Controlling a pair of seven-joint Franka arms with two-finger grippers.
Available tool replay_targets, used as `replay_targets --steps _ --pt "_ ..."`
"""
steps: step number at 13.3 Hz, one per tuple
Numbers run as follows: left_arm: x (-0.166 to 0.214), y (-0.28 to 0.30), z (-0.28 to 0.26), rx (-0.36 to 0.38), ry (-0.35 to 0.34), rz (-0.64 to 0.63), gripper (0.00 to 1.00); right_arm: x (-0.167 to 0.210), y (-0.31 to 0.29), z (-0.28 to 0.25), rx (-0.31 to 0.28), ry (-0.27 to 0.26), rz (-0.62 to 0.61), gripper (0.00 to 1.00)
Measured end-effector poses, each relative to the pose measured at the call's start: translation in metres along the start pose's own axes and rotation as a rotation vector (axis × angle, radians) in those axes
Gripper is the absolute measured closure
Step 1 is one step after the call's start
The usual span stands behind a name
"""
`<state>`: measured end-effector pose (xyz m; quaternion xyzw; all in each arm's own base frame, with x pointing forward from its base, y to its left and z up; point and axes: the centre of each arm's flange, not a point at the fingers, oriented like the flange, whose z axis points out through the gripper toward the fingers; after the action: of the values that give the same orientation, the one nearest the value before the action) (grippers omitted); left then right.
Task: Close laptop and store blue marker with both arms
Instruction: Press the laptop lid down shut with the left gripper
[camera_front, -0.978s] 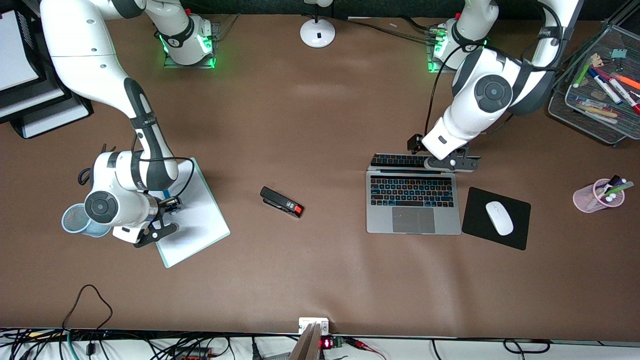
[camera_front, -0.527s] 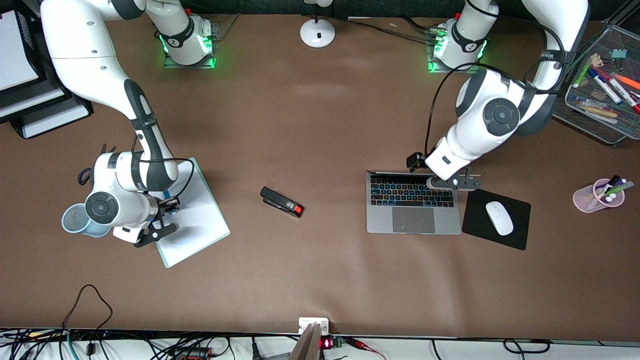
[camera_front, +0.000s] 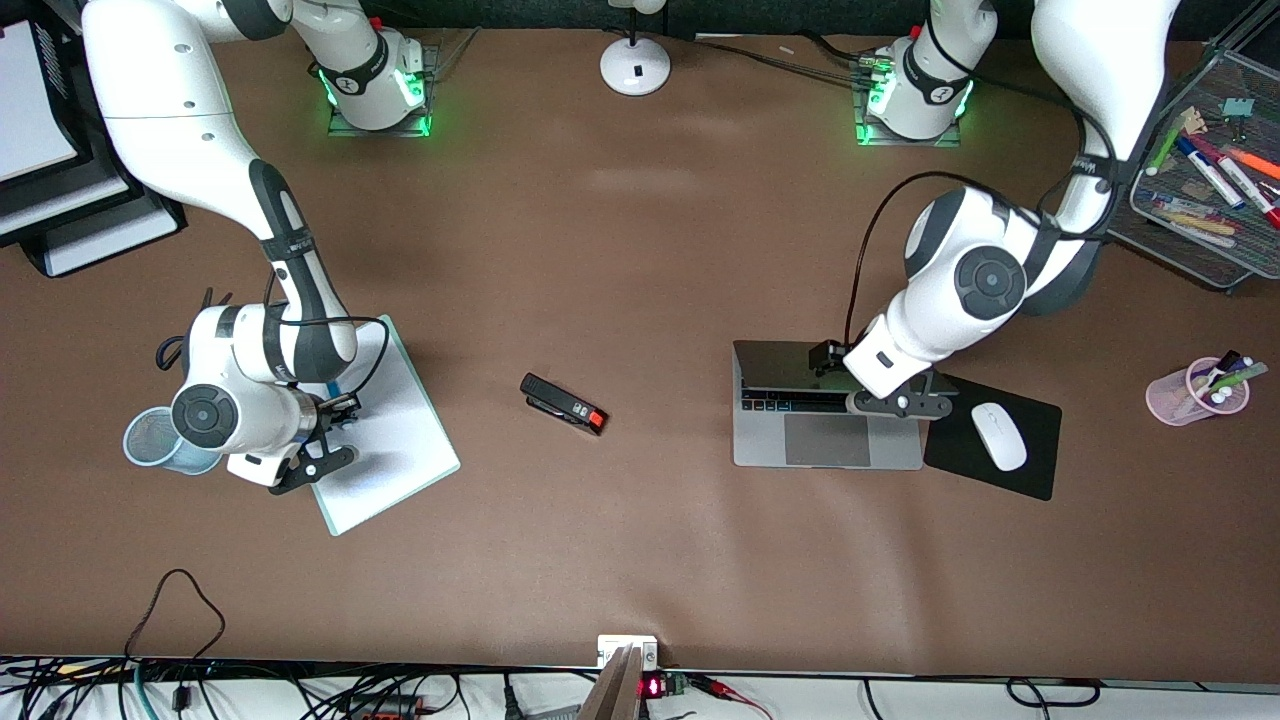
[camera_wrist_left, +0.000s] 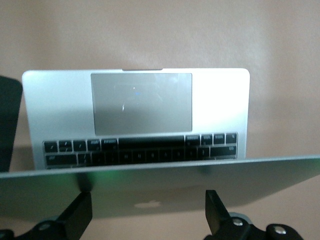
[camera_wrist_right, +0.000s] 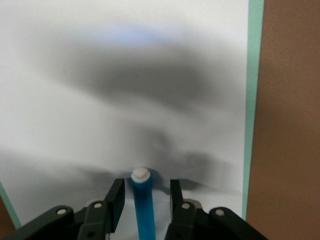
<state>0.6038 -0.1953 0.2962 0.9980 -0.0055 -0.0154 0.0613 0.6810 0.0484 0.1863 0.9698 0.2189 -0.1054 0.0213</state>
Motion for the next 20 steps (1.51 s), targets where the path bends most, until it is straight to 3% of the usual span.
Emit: replay_targets --steps 2,6,11,15,17,20 --pt "0.008 -0.008 0.017 -0.019 0.025 -0.016 0.00 0.000 0.000 0.001 0.001 -0.002 0.000 0.58" --pt "0.020 -0.015 0.061 -0.063 0.068 -0.034 0.00 0.000 -0.001 0.003 0.001 -0.004 -0.001 0.73" --pt "0.032 -0.025 0.078 -0.043 0.080 -0.022 0.00 0.001 -0.002 0.002 0.000 -0.002 -0.003 0.82" --pt "0.034 -0.028 0.077 -0.036 0.078 -0.026 0.00 0.002 -0.001 0.000 -0.001 0.003 -0.003 0.82" --pt "0.038 -0.028 0.056 -0.018 0.064 -0.024 0.00 0.005 0.000 -0.008 -0.007 0.020 -0.002 0.82" --pt "0.038 -0.024 -0.035 0.038 0.083 -0.018 0.00 0.011 0.004 -0.048 -0.026 0.075 0.000 0.82"
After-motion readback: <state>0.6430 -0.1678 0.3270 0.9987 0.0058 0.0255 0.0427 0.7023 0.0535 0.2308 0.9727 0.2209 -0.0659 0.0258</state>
